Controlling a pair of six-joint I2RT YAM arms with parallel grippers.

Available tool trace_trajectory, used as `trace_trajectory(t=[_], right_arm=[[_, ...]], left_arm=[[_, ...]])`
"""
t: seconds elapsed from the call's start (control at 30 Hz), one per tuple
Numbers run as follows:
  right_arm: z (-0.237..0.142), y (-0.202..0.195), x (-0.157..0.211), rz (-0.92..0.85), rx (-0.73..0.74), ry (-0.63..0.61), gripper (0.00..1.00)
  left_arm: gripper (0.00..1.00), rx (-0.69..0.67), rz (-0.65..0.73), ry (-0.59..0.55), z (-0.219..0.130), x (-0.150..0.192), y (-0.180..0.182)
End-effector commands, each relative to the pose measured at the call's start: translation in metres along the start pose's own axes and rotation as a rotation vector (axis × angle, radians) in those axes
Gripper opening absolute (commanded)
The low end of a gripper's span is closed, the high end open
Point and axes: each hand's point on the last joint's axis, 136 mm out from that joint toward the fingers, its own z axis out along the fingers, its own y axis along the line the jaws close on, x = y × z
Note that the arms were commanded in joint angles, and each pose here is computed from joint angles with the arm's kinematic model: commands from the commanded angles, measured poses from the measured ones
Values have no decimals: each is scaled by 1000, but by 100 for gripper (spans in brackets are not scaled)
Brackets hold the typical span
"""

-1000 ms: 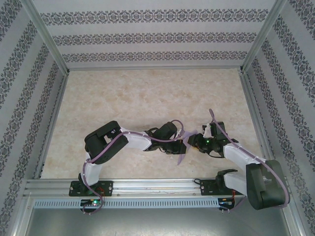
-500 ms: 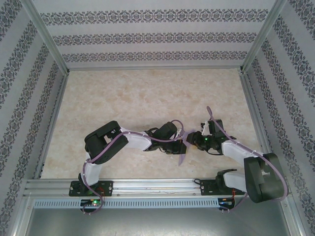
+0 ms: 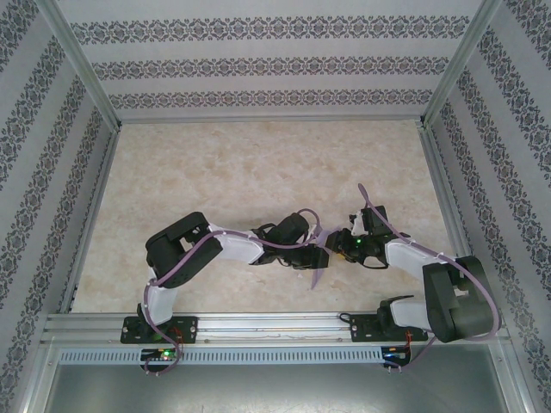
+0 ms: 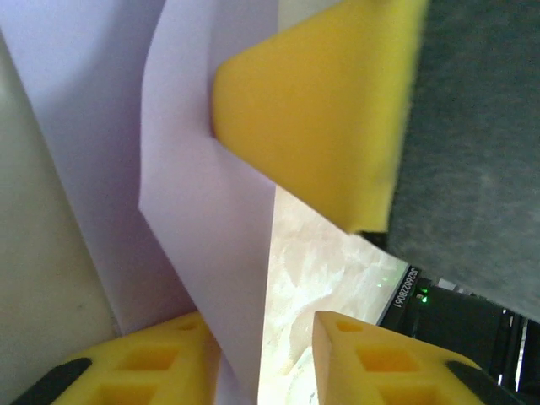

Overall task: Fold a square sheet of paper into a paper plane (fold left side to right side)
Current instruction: Perform the fifth fold on the wing at the bottom-center of the table.

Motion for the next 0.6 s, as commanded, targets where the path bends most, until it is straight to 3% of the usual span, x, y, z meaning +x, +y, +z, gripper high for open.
trace_trajectory(t=[0.0,0.37,0.57], right_arm=[[10,-9,4,-44,47,12,39],[12,-16,7,-43,77,24,39],[12,-17,7,-42,80,29,39]], left_arm=[[38,-21,19,-50,-22,-10,-3],[45,-96,40,-122,-69,-29,3],[46,-90,47,-125,-75,-36,2]])
